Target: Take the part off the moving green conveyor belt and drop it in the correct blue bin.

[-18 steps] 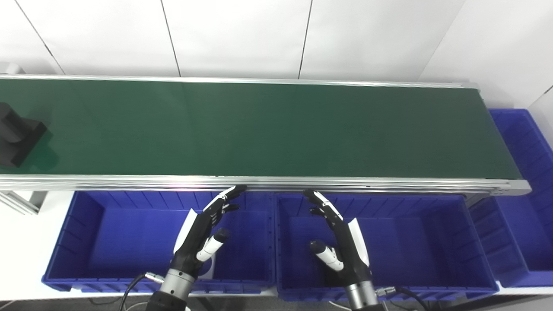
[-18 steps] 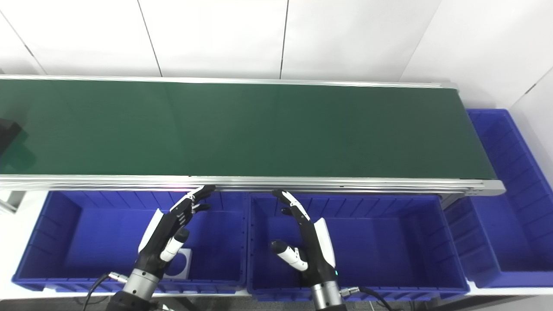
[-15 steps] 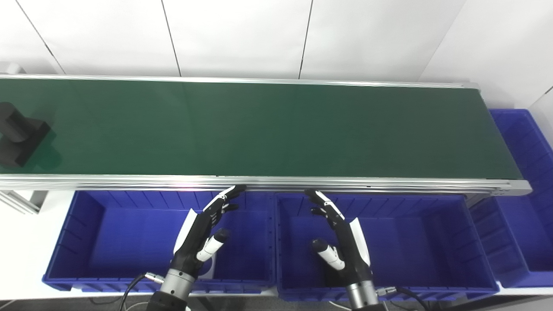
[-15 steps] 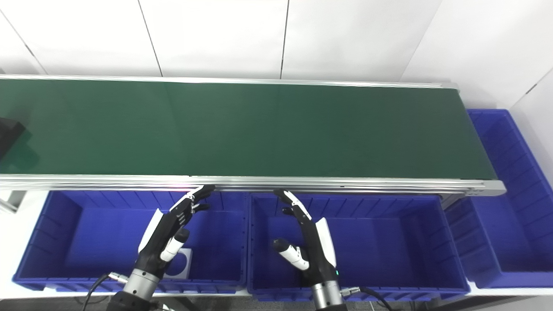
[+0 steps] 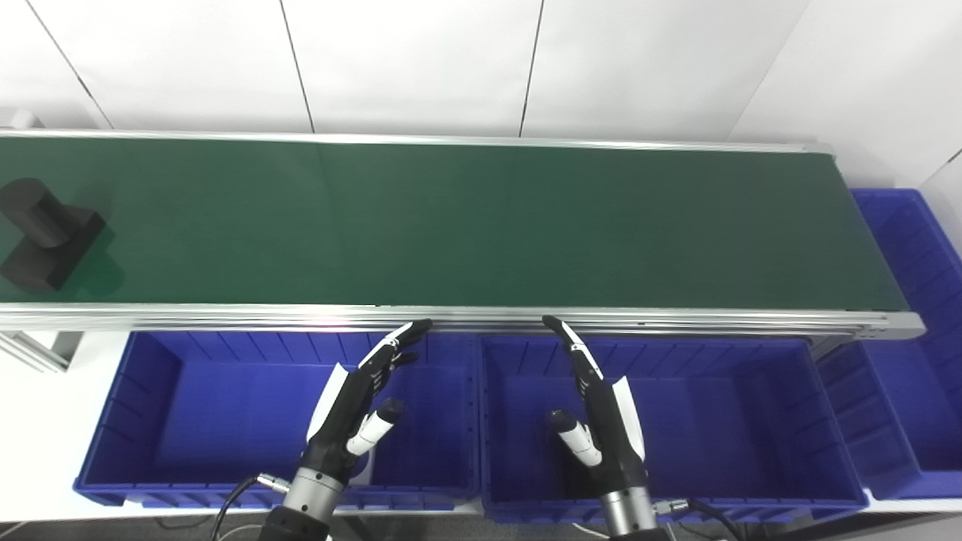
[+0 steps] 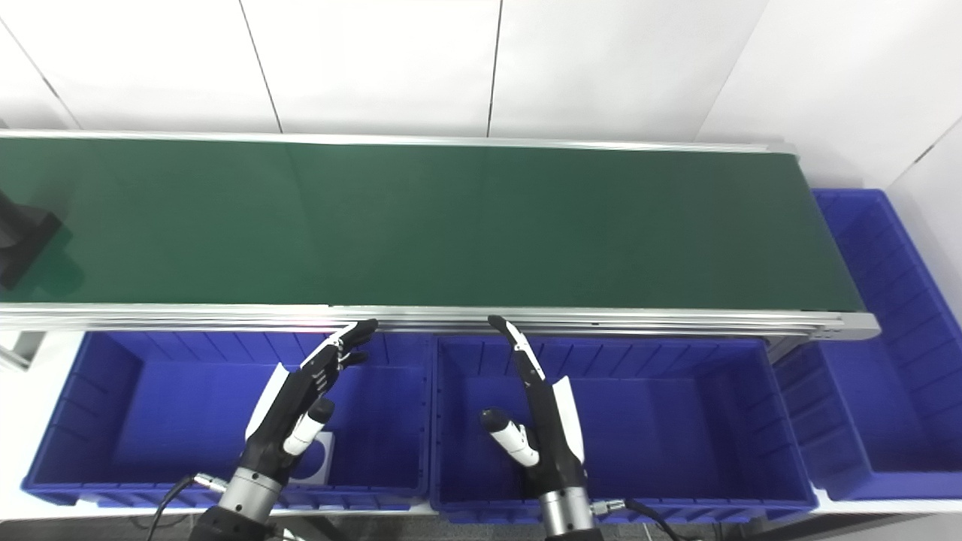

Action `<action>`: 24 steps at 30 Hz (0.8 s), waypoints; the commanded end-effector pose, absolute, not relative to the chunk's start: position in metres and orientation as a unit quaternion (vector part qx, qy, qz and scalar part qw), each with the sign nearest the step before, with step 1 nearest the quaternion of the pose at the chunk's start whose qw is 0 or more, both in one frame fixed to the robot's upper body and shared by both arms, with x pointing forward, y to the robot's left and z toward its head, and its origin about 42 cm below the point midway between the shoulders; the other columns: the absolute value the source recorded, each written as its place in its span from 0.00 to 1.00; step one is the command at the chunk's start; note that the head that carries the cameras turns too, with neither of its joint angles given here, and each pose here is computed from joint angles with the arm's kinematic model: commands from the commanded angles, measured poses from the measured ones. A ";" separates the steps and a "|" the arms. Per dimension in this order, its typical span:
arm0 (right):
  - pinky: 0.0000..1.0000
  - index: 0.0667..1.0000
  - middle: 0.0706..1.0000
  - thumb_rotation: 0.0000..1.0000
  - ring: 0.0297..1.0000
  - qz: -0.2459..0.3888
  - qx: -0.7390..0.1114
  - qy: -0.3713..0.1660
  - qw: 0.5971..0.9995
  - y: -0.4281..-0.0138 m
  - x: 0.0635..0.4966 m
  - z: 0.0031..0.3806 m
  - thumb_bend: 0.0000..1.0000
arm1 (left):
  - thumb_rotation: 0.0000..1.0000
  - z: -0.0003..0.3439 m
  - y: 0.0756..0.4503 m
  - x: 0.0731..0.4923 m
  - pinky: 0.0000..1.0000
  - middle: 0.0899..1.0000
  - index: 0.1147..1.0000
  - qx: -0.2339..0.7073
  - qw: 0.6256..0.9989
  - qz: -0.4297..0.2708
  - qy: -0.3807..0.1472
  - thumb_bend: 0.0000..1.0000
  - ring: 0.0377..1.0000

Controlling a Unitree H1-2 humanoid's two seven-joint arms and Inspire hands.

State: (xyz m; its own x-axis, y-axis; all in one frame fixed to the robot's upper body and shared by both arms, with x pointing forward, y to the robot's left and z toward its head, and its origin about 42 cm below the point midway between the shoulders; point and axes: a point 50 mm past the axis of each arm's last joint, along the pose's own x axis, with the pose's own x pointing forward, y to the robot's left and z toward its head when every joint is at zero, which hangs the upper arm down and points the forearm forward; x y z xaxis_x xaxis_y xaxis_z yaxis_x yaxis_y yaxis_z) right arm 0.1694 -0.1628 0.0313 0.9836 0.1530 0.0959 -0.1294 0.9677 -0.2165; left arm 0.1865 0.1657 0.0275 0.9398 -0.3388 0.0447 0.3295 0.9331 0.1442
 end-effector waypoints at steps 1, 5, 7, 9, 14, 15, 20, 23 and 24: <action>1.00 0.95 0.97 1.00 1.00 0.081 -0.088 -0.098 0.988 -0.159 0.172 0.045 0.89 | 1.00 0.037 0.168 0.193 0.85 0.90 0.85 0.060 0.982 -0.168 -0.067 0.79 0.91; 1.00 0.96 0.99 1.00 1.00 0.087 -0.092 -0.096 0.987 -0.160 0.172 0.044 0.89 | 1.00 0.037 0.168 0.193 0.84 0.90 0.84 0.060 0.982 -0.167 -0.066 0.81 0.91; 1.00 0.97 0.99 1.00 1.00 0.089 -0.097 -0.095 0.987 -0.161 0.172 0.043 0.90 | 1.00 0.036 0.168 0.193 0.84 0.90 0.84 0.060 0.982 -0.168 -0.065 0.82 0.91; 1.00 0.97 0.99 1.00 1.00 0.089 -0.100 -0.094 0.987 -0.161 0.171 0.042 0.90 | 1.00 0.036 0.168 0.193 0.85 0.90 0.84 0.059 0.982 -0.168 -0.064 0.82 0.91; 1.00 0.97 0.99 1.00 1.00 0.092 -0.103 -0.091 0.986 -0.163 0.171 0.041 0.89 | 1.00 0.036 0.167 0.193 0.85 0.89 0.84 0.060 0.982 -0.166 -0.065 0.81 0.91; 1.00 0.97 0.99 1.00 1.00 0.092 -0.102 -0.090 0.986 -0.163 0.171 0.041 0.90 | 1.00 0.036 0.167 0.192 0.85 0.90 0.84 0.060 0.982 -0.166 -0.065 0.81 0.91; 1.00 0.95 0.98 1.00 1.00 0.093 -0.088 -0.082 0.988 -0.164 0.171 0.039 0.90 | 1.00 0.038 0.162 0.191 0.84 0.89 0.84 0.056 0.983 -0.161 -0.068 0.81 0.91; 0.99 0.94 0.97 1.00 0.99 0.096 -0.082 -0.078 0.989 -0.163 0.172 0.038 0.90 | 1.00 0.039 0.157 0.189 0.85 0.90 0.85 0.046 0.984 -0.157 -0.070 0.82 0.91; 0.98 0.94 0.97 1.00 0.99 0.098 -0.081 -0.077 0.989 -0.162 0.172 0.037 0.91 | 1.00 0.040 0.156 0.187 0.85 0.90 0.85 0.043 0.985 -0.154 -0.070 0.82 0.91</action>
State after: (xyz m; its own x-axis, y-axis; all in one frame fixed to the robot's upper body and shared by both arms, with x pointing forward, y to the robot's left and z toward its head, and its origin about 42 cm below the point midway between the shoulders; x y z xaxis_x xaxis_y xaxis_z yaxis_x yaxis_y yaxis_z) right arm 0.1686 -0.1644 0.0285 0.9783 0.1959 0.0668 -0.1795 0.9636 -0.1980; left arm 0.1850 0.1625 0.0276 0.9445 -0.3251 0.0463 0.3174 0.9401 0.1247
